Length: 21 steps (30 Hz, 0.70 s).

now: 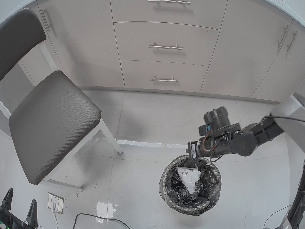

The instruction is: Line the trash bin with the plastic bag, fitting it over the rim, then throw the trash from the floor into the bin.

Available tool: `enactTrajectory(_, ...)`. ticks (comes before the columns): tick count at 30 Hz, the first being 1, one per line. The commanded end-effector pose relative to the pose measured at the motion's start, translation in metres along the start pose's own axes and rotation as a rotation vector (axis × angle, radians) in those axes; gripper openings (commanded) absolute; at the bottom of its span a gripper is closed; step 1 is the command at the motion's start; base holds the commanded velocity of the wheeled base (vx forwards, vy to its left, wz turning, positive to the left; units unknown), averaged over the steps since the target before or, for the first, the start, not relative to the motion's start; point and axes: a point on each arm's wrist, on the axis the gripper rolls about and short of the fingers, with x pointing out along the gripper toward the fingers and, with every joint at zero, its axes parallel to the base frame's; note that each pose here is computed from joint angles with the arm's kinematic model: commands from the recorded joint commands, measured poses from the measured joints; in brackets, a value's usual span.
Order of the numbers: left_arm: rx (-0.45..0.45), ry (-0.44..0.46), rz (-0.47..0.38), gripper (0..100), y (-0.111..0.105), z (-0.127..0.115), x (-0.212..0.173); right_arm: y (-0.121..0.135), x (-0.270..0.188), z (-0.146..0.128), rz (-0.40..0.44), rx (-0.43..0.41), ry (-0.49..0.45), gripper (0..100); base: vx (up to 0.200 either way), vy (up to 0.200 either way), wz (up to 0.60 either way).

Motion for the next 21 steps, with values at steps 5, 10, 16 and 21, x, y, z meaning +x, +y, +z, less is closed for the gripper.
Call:
enactTrajectory(5,0.0,0.002,0.001,100,0.0,-0.005,0.0,-0.032,-0.239,0.054,-0.11,-0.041,-0.538,0,0.0,0.0,0.0)
enactTrajectory(10,0.0,0.002,0.001,100,0.0,-0.005,0.0,-0.045,-0.315,0.035,-0.252,-0.043,-0.683,0,0.0,0.0,0.0)
enactTrajectory(16,0.0,0.002,0.001,100,0.0,-0.005,0.0,-0.025,-0.417,-0.036,-0.471,-0.032,-0.906,0,0.0,0.0,0.0)
enactTrajectory(21,0.0,0.002,0.001,100,0.0,-0.005,0.0,0.013,-0.448,-0.095,-0.494,-0.125,-1.044,0,0.0,0.0,0.0)
